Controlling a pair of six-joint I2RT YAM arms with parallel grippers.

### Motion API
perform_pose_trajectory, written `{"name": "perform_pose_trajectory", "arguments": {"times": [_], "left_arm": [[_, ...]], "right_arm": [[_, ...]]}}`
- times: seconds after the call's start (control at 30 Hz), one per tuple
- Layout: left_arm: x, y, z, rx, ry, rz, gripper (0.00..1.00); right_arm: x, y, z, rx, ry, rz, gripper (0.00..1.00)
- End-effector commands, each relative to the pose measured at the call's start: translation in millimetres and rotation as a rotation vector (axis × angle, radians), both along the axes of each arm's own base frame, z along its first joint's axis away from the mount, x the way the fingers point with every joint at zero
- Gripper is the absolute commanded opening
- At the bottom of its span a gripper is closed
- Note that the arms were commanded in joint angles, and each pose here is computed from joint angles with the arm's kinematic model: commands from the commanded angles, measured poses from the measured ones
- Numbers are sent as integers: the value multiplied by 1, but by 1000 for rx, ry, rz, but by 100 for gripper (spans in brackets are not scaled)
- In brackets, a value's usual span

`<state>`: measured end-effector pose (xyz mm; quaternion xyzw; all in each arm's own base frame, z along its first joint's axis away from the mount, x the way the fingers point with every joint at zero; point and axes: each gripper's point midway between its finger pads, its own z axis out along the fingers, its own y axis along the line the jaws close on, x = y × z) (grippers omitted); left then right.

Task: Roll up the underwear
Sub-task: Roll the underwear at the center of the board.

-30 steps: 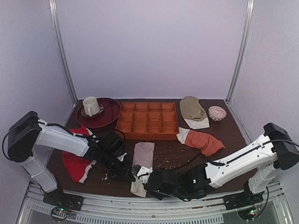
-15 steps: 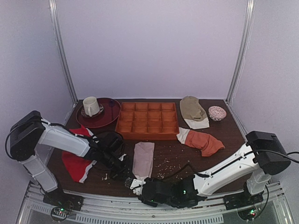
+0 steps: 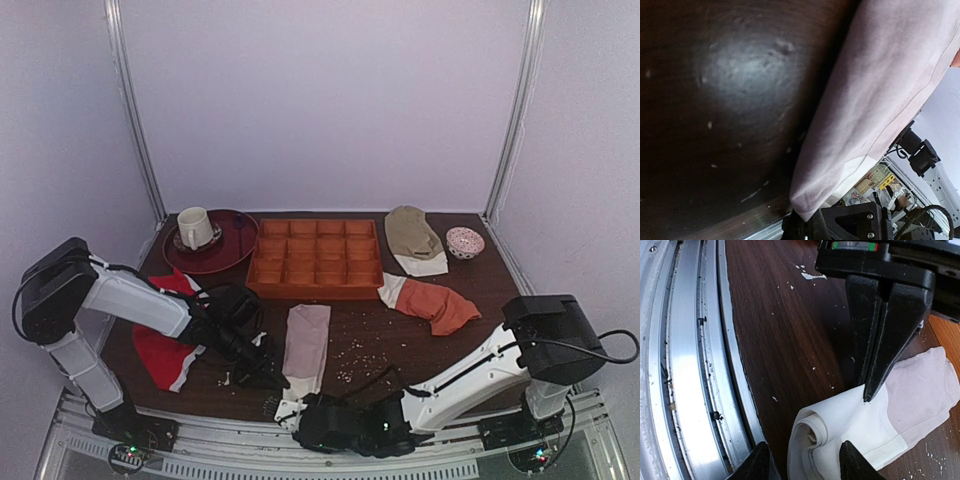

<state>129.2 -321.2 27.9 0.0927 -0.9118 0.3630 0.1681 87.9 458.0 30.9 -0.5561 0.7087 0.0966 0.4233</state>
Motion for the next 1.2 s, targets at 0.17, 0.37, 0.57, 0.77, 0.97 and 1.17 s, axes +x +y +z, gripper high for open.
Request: {"name": "perform_pose_trajectory", "arguments": {"times": [0.17,0.37,0.57,0.77,0.97,1.17], "left_arm": [[2,-1,2,-28,-1,14,0],[1,0,3,-29,-2,15,0],[1,0,3,-28,0,16,0],[1,0,2,-28,-1,16,0],[1,0,3,-34,3,22,0],[5,-3,8,-61,17,37,0]], "right_arm": [[9,6,-10,-10,-57,-49,45],[15,5,-14,-19,-83,-88,34],[17,0,-15,-24,-90,-104,17],[21,-1,-7,-25,-118,-122,28],[26,-6,9,11,-135,-162,37],[22,-15,36,76,-150,-171,44]]}}
